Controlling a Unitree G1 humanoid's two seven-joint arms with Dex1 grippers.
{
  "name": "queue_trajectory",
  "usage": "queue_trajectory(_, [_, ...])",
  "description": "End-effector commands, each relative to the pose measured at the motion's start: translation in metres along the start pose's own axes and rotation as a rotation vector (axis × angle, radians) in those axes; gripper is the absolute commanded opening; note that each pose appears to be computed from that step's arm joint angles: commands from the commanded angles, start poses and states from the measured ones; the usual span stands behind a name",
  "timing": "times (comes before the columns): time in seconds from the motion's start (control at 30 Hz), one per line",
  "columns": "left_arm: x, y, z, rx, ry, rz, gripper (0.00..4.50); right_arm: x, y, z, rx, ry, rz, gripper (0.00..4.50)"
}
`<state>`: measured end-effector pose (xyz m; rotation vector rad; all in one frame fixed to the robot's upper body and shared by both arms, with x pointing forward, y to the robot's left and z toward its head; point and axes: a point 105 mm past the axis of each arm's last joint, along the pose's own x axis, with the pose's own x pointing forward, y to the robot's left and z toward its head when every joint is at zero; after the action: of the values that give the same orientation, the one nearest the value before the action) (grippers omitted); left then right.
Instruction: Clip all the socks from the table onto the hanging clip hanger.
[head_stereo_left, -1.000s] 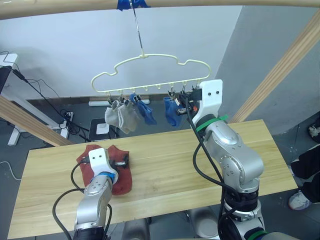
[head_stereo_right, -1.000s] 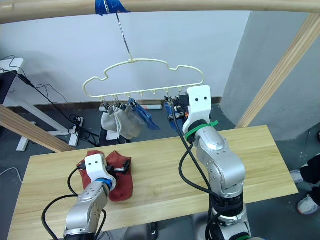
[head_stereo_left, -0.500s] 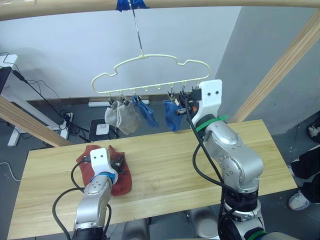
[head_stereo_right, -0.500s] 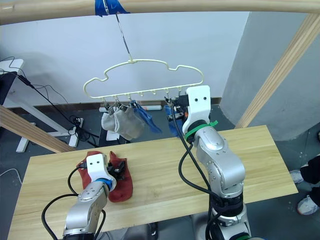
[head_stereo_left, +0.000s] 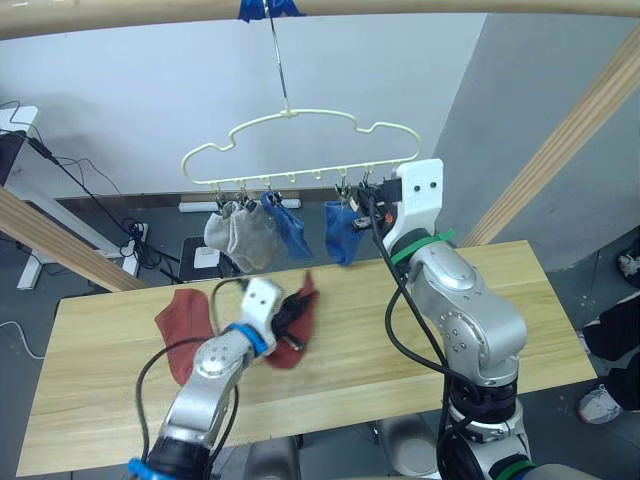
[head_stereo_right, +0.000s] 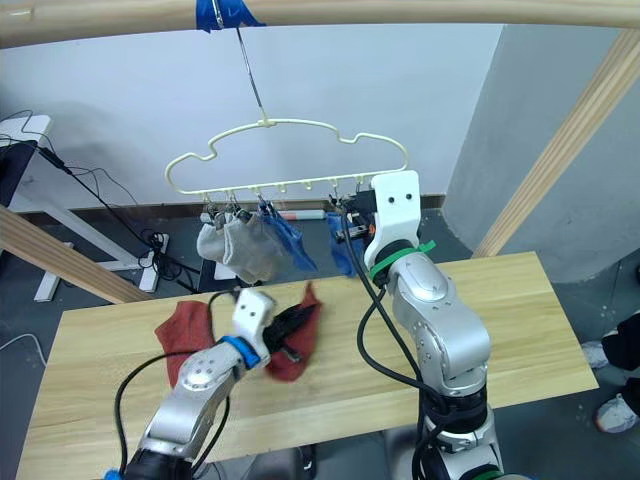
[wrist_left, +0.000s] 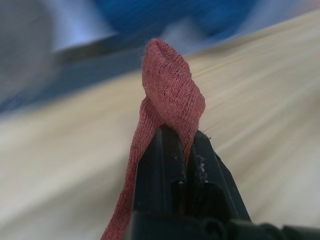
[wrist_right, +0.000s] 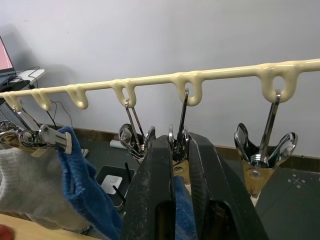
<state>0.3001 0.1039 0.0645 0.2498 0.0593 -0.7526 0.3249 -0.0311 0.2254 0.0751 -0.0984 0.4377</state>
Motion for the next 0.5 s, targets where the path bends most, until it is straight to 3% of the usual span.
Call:
queue_trajectory(0.03, [0.01, -0.016, 0.025, 0.072, -0.104, -0.104, 0.0, -0.005, 0.004, 0.018, -0.006, -0.077, 0.012, 0.08])
queue_trajectory(0.23, [0.038, -0.021, 0.058, 0.136, -0.223, -0.098, 0.0, -0.006, 0.003, 0.019, -0.008, -0.079, 0.008, 0.08])
queue_trajectory(0.5, [0.062, -0.011, 0.075, 0.153, -0.282, -0.01, 0.0, -0.006, 0.002, 0.02, -0.012, -0.082, 0.004, 0.08])
